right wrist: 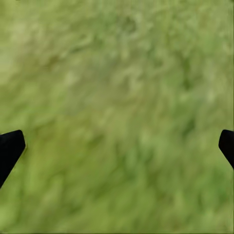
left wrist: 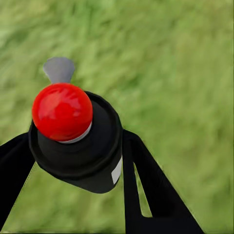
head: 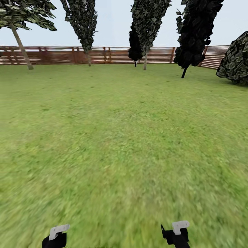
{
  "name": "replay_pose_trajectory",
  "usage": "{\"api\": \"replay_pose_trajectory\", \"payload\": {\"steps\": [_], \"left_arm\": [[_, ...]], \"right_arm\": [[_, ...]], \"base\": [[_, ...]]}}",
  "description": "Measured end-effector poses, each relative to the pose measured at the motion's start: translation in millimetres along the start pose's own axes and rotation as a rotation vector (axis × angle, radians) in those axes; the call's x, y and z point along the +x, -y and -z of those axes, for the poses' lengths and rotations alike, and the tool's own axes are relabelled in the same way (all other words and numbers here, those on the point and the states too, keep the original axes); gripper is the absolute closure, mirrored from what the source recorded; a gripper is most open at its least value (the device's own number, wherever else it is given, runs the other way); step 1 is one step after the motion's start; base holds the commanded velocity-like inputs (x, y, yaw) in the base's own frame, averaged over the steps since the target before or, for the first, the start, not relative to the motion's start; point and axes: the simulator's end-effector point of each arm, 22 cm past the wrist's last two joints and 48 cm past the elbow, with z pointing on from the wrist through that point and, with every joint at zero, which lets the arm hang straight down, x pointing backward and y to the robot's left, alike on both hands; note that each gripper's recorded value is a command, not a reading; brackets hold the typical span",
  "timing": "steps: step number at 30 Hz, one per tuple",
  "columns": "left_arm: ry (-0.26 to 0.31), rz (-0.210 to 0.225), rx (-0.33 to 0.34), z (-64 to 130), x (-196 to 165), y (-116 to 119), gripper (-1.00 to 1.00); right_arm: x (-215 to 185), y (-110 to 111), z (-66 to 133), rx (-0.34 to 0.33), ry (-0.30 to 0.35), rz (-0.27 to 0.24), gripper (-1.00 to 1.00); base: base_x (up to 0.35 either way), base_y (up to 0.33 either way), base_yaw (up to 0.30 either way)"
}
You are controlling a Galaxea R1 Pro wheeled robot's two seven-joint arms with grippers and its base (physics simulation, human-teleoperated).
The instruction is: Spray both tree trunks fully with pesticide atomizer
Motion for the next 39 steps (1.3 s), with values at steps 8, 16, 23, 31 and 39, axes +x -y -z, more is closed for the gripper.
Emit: {"api": "replay_pose_trajectory", "payload": {"steps": [8,16,23,31,39], "left_arm": [[0.0,0.0,0.0,0.0,0.2,0.0,1.0],[-0.001,0.0,0.0,0.1,0.4,-0.1,1.0],[0.0,0.0,0.0,0.1,0.2,0.0,1.0],[0.0,0.0,0.0,0.0,0.1,0.3,1.0],[-0.001,0.0,0.001,0.1,0.4,1.0,1.0]], "right_arm": [[0.0,0.0,0.0,0.0,0.0,0.0,-1.0],[0.0,-0.1,0.0,0.0,0.0,0.0,-1.0],[0.0,0.0,0.0,0.0,0.0,0.0,-1.0],[0.0,-0.1,0.0,0.0,0.0,0.0,-1.0],[0.0,0.0,0.0,0.0,0.0,0.0,-1.0]], "base": [[0.0,0.0,0.282],[0.0,0.0,0.282],[0.0,0.0,0.282],[0.0,0.0,0.282],[0.0,0.0,0.282]]}}
